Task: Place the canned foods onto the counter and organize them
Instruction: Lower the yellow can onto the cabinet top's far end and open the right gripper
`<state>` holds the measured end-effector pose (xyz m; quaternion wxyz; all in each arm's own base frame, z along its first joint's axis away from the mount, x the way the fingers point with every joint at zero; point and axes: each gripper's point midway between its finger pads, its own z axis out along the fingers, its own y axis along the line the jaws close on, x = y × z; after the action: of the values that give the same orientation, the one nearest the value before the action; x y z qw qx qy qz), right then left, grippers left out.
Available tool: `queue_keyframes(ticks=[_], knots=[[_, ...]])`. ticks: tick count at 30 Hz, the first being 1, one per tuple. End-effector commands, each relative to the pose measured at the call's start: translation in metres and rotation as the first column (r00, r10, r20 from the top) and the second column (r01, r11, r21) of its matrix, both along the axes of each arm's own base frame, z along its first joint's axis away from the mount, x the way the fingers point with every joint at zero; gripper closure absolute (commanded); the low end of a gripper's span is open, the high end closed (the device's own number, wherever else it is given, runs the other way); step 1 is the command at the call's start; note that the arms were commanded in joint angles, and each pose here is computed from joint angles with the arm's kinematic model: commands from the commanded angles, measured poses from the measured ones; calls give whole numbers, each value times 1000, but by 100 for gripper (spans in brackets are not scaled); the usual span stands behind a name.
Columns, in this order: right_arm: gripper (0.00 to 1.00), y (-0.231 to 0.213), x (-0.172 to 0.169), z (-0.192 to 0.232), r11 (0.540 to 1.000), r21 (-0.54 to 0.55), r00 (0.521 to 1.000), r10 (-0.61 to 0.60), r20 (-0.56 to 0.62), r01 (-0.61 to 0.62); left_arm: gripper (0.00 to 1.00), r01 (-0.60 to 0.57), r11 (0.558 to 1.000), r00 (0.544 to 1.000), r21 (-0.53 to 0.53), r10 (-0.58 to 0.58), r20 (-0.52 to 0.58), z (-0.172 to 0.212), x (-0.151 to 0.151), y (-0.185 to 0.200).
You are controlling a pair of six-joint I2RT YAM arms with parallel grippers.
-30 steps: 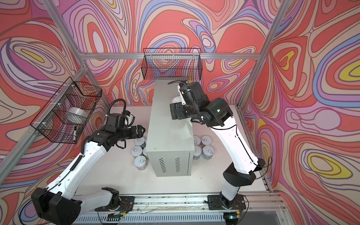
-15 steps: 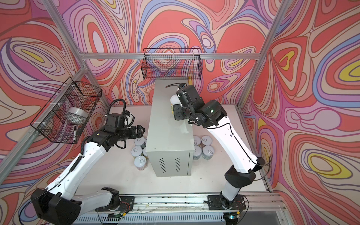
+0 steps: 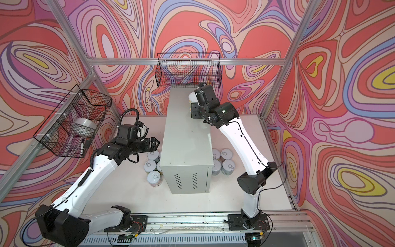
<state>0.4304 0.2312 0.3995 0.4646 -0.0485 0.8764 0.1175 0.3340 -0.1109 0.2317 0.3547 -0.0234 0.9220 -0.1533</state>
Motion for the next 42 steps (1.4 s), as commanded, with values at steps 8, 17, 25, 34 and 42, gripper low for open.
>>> queue_keyframes(ticks=[8, 17, 25, 34, 42], knots=[[35, 24, 49, 9, 995, 29, 987, 88, 138, -93, 12, 13, 1000, 1000, 9, -13, 7, -2, 4, -2], [35, 47, 73, -3, 988, 40, 977, 140, 163, -148, 12, 8, 1000, 1000, 16, -8, -2, -7, 6, -1], [34, 58, 91, -2, 987, 41, 966, 146, 213, -158, 12, 9, 1000, 1000, 7, -9, -19, -13, 10, -3], [36, 71, 111, -2, 977, 107, 954, 150, 258, -182, 13, 1, 1000, 1000, 6, -1, -27, -15, 16, 0], [39, 77, 127, -9, 970, 166, 955, 131, 266, -180, 13, 2, 1000, 999, 0, -2, -49, -22, 19, 0]])
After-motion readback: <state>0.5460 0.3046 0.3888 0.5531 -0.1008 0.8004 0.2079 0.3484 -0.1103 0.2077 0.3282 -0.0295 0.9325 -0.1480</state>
